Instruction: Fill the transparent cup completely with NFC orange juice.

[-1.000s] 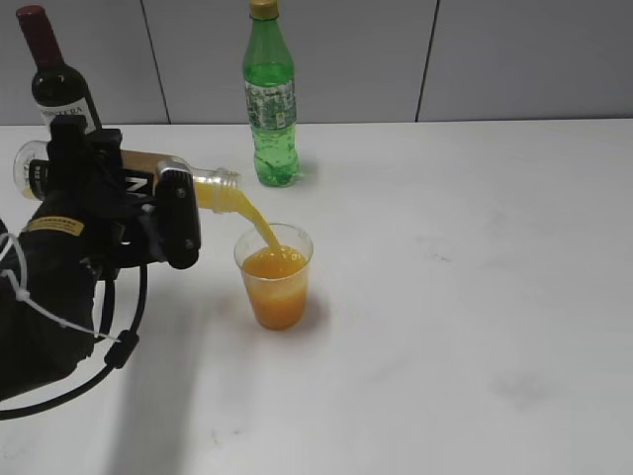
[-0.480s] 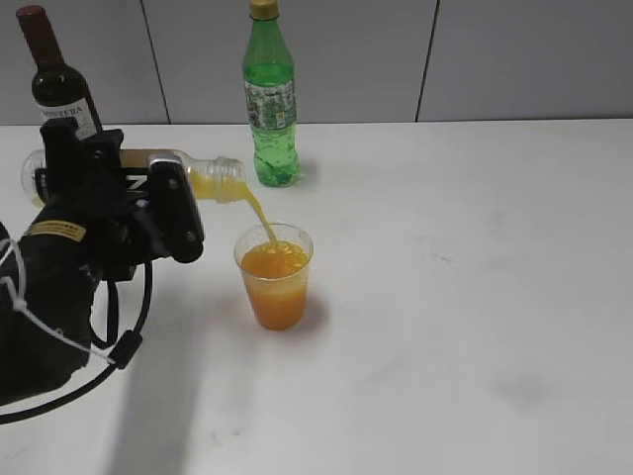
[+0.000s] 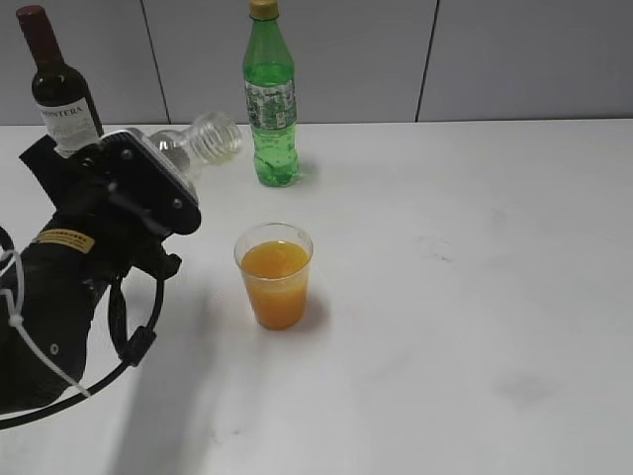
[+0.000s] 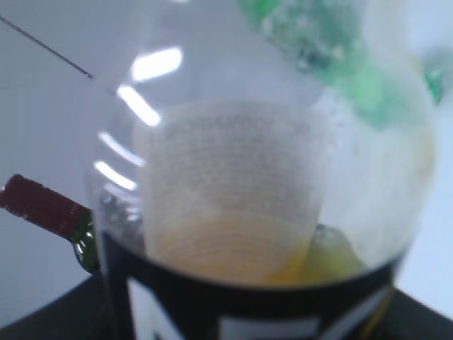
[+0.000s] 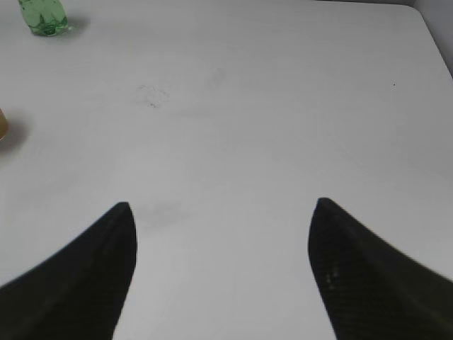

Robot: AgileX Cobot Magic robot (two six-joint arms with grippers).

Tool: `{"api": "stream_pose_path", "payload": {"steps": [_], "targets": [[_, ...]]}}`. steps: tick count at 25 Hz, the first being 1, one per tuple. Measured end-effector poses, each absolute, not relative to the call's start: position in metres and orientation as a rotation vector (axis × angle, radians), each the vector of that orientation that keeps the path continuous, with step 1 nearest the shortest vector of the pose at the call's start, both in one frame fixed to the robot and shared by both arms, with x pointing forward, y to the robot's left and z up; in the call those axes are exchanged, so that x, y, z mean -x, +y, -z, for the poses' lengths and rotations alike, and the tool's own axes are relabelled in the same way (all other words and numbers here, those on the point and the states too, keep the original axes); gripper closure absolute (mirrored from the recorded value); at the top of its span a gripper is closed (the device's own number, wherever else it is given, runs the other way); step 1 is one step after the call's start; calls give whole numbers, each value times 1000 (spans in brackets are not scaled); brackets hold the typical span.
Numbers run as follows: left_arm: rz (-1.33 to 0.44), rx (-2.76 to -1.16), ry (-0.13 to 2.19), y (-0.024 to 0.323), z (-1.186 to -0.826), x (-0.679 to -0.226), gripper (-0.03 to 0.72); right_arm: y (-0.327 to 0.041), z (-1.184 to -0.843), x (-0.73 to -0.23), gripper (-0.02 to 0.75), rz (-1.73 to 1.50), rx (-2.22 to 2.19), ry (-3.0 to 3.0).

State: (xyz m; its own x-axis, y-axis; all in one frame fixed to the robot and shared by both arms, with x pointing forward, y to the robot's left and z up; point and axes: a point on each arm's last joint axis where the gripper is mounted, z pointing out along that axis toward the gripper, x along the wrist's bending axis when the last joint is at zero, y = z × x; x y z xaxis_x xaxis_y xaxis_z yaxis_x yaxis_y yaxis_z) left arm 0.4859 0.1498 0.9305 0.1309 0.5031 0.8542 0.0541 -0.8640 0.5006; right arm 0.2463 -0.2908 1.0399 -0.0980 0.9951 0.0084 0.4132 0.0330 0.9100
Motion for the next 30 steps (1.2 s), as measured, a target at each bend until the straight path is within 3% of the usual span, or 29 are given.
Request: {"api": "stream_pose_path", "payload": {"steps": [16, 30], "targets": [[-1450, -1637, 1025, 170, -933, -502, 225, -291, -1040, -246, 151, -1039, -1460, 1602], [-986, -1558, 949, 224, -930, -536, 225, -291, -1040, -246, 151, -1039, -1460, 1602]]}}
